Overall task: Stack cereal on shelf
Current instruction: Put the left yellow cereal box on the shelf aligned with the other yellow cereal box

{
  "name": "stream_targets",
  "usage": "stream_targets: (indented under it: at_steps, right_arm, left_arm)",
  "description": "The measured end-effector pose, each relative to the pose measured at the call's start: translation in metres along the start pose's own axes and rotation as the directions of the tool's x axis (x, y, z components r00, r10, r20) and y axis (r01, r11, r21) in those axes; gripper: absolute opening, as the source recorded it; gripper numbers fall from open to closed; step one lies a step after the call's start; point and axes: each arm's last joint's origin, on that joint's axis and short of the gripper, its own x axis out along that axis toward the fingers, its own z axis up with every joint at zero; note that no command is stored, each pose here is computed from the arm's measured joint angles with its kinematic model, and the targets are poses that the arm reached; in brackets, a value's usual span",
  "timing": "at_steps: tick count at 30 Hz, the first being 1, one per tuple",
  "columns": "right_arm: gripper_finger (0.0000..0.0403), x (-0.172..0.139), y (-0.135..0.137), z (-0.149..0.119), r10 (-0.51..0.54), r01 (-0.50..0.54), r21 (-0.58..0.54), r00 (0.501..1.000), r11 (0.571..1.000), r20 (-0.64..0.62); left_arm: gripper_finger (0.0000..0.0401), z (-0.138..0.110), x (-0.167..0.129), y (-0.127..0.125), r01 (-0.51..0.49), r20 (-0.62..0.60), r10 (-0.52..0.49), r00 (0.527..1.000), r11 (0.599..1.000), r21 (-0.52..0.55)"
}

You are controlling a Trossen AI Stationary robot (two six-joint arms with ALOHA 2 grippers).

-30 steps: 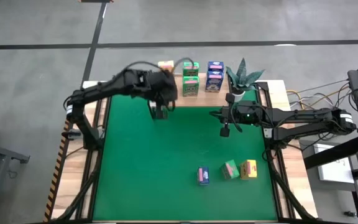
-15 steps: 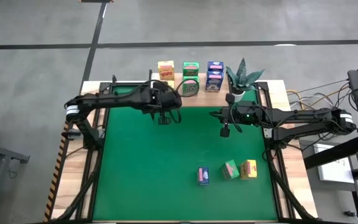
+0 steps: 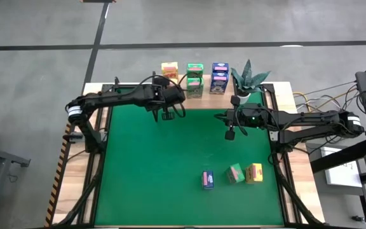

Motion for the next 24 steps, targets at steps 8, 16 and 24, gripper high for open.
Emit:
stream_targets:
  at_steps: [8,16,24]
  right_arm:
    - [0.0009,0.000,0.000,0.000,0.000,0.000,-0.002,1.000,1.000,0.000]
    - [0.0009,0.000,0.000,0.000,0.000,0.000,-0.009,1.000,1.000,-0.001]
    - [0.0009,0.000,0.000,0.000,0.000,0.000,-0.009,1.000,1.000,0.000]
  left_arm:
    - [0.0000,0.001,0.005,0.010,-0.020,0.019,0.020,1.000,1.000,-0.007]
    - [0.0000,-0.002,0.008,0.013,-0.020,0.000,0.020,1.000,1.000,0.024]
    - [0.0000,-0.004,-0.011,0.009,-0.001,0.000,0.001,1.000,0.998,0.066]
